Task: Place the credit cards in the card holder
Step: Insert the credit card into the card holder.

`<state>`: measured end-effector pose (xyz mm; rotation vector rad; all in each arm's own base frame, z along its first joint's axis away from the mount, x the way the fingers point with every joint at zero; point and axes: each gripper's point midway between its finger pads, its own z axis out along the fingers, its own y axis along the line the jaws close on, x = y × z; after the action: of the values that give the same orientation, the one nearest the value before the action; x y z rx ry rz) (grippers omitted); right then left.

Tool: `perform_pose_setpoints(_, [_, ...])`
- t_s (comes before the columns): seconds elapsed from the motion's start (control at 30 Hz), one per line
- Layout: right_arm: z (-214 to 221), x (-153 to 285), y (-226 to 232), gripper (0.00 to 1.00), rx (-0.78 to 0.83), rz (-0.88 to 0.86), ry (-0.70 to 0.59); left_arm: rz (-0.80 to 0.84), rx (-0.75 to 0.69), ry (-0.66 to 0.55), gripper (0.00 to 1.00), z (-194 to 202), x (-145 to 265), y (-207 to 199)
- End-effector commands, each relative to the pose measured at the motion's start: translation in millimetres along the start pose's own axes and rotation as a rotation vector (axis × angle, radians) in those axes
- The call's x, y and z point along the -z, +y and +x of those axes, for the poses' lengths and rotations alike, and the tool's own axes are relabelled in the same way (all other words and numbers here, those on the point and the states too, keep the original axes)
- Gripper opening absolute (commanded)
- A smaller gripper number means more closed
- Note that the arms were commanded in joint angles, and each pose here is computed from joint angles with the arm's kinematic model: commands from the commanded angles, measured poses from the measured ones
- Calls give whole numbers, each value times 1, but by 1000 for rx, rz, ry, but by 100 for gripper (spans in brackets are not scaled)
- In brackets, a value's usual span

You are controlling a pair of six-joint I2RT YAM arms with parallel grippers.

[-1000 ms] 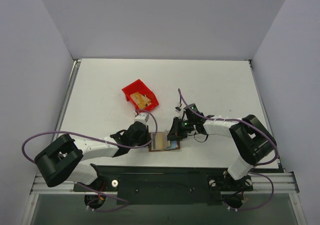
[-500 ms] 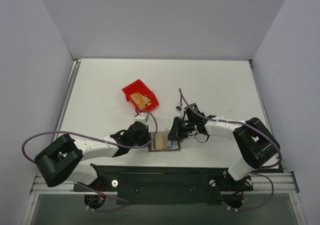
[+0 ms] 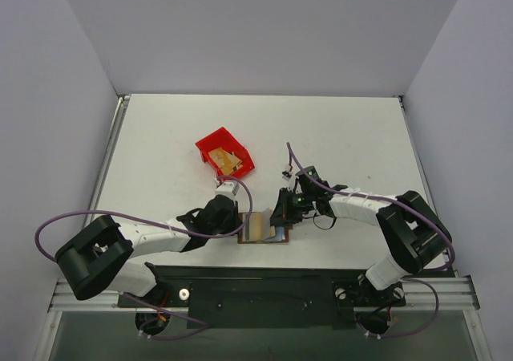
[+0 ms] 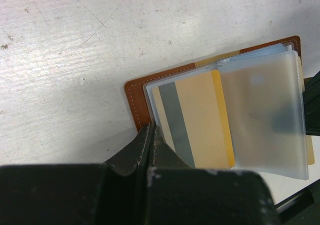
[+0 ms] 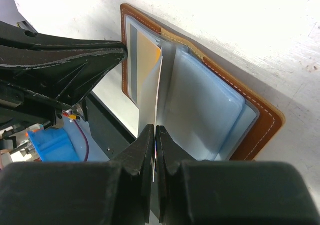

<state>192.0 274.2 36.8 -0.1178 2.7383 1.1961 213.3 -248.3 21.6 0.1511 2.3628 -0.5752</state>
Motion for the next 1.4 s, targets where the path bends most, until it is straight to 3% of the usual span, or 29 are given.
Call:
perform_pose_setpoints(0.0, [0,8,10,0,41,-17,-11,-11,-5,6,0,0,1,2])
perform_pose_setpoints(0.43, [-2,13,14,0,49,-15,-27,-13,-4,6,0,2,2,4])
perform_pose_setpoints(1.37, [3,-27,3,0,-24,28,23,22,7,-64,0,-23,21,-7])
